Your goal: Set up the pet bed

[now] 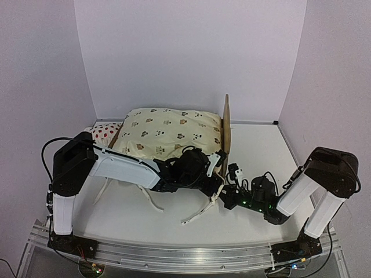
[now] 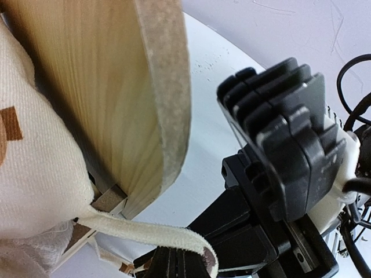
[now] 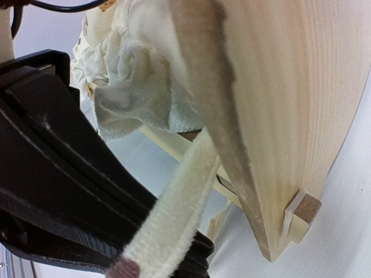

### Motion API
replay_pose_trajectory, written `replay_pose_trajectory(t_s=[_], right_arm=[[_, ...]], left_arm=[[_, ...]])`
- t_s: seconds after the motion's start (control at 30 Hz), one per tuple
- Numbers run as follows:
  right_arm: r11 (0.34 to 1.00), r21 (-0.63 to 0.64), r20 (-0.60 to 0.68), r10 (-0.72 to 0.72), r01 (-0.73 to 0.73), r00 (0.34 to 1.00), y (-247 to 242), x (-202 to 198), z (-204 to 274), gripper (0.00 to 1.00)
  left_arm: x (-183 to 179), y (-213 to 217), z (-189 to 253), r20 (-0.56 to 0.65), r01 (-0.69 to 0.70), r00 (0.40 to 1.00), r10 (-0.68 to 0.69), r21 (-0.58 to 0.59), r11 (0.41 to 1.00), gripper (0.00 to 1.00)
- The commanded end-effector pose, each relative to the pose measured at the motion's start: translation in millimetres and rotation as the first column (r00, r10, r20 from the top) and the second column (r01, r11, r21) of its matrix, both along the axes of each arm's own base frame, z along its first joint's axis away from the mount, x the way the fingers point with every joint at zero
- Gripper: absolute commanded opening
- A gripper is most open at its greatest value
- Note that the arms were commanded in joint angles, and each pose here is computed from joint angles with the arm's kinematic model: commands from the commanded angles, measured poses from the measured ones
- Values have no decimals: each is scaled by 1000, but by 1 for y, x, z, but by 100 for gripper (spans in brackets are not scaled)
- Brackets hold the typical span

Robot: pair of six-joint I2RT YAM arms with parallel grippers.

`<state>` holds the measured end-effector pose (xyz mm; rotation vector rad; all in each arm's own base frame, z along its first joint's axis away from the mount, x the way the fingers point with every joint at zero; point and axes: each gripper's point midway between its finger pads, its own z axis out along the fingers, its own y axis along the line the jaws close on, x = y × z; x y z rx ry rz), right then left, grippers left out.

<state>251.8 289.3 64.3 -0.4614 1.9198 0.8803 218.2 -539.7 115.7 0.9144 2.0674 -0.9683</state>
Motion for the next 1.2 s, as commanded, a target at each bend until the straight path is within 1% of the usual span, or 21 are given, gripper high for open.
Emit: replay_pose_trajectory(t_s=[0.0,0.03,0.1,0.17,0.23,0.4,0.47,0.6,0.73,0.87,1.0,1.17], right_arm=[[996,11,-7,-91,91,996,-13,9,-3,0],[996,11,-13,-93,93,996,-14,9,-4,0],[995,13,-23,-98,98,995,-15,8,-6,0],[994,13,-32,-106,107,994,-18,7,-7,0],[994,9,-38,-110,111,993,-20,6,-9,0],[994,-2,-51,-108,108,993,-22,3,-15,0],[993,-2,-56,-115,115,992,-24,2,-15,0],[989,0,-63,-144,145,988,-30,3,-13,0],[986,-6,-74,-166,166,983,-34,3,-11,0],[987,3,-81,-162,163,984,-33,2,-5,0],[987,-2,-84,-161,161,983,-34,1,-1,0],[987,-12,-84,-164,163,983,-36,0,3,0]], left_arm=[[-6,8,29,0,6,1000,-6,-39,999,2],[-6,10,30,3,1,1000,-1,-32,999,4],[-6,17,30,10,-10,1000,11,-13,1000,10],[-6,24,31,19,-20,1000,20,3,1000,20],[-7,30,33,29,-25,999,24,16,1000,29],[-11,50,33,58,-30,998,27,64,998,44],[-15,60,29,65,-15,998,8,111,994,50],[-17,79,11,101,-18,995,-5,223,975,58],[-22,87,-13,98,9,994,-41,308,951,61],[-33,80,-40,67,81,991,-113,368,926,62],[-36,71,-64,44,112,989,-144,422,899,61],[-50,62,-80,7,181,979,-205,445,877,59]])
